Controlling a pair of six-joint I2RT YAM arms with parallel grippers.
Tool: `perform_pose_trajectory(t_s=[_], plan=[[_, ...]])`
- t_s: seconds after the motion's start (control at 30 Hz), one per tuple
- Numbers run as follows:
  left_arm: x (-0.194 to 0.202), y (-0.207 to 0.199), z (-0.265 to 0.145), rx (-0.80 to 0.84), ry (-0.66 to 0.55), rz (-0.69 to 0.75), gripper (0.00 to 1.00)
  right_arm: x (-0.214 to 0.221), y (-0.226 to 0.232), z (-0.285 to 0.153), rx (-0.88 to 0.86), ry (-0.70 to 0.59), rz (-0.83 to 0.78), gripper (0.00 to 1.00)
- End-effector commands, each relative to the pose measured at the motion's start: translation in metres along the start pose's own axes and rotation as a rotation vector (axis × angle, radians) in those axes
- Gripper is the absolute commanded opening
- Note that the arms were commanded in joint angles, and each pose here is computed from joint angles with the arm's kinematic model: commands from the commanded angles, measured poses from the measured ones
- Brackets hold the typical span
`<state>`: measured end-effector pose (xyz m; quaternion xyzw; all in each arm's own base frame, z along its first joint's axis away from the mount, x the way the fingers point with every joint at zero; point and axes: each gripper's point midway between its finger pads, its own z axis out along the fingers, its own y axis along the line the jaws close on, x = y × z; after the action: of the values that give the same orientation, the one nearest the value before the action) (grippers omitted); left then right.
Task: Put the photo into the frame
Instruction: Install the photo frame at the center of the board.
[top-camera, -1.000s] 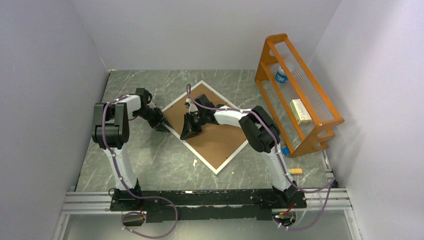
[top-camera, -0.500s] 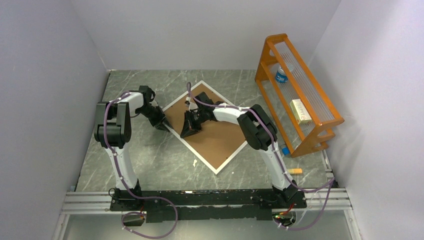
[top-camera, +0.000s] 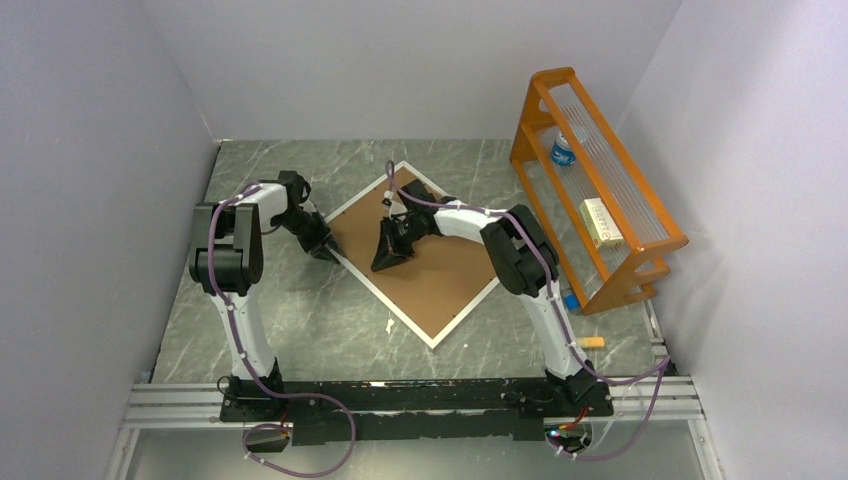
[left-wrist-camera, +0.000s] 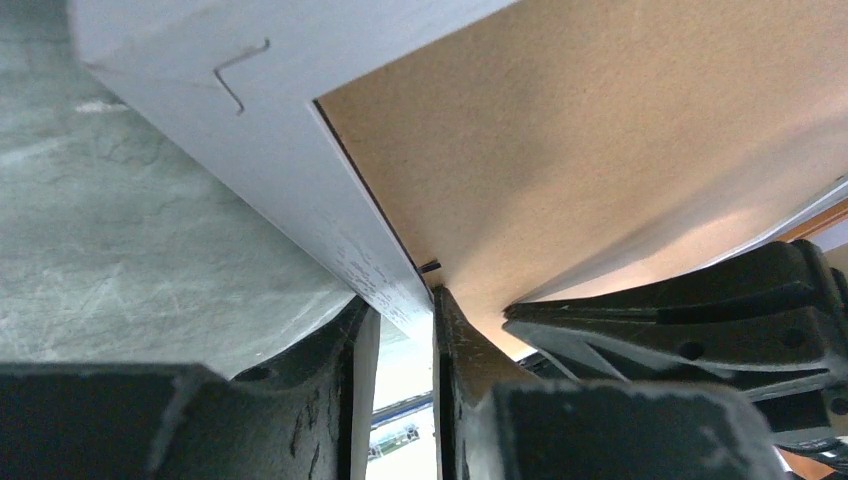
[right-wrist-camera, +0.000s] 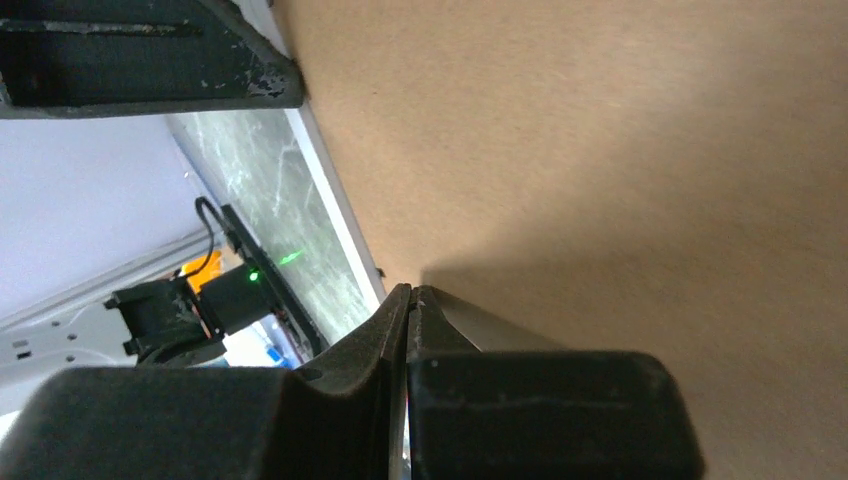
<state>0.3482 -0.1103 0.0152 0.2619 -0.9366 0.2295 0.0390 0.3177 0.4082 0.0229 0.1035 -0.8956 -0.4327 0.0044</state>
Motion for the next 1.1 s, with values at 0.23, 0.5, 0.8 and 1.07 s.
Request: perform_pose_trajectory(t_s=[0.23, 0.5, 0.8, 1.07], plan=[[-0.007, 0.046, 0.014, -0.177, -0.041, 0.081, 0.36, 0.032, 0.016, -0.056, 0.025, -0.105, -0.217, 0.14], [-0.006, 0.048, 0.016, -0.183, -0.028, 0.089, 0.36, 0.096, 0.048, -0.044, -0.131, 0.057, -0.299, 0.15], [-0.002, 0.055, 0.019, -0.201, -0.018, 0.083, 0.36, 0.105, -0.002, -0.017, 0.044, 0.143, -0.205, 0.13], [-0.002, 0.057, 0.019, -0.215, -0.019, 0.083, 0.34, 0.103, -0.042, -0.015, 0.141, 0.146, -0.112, 0.12]])
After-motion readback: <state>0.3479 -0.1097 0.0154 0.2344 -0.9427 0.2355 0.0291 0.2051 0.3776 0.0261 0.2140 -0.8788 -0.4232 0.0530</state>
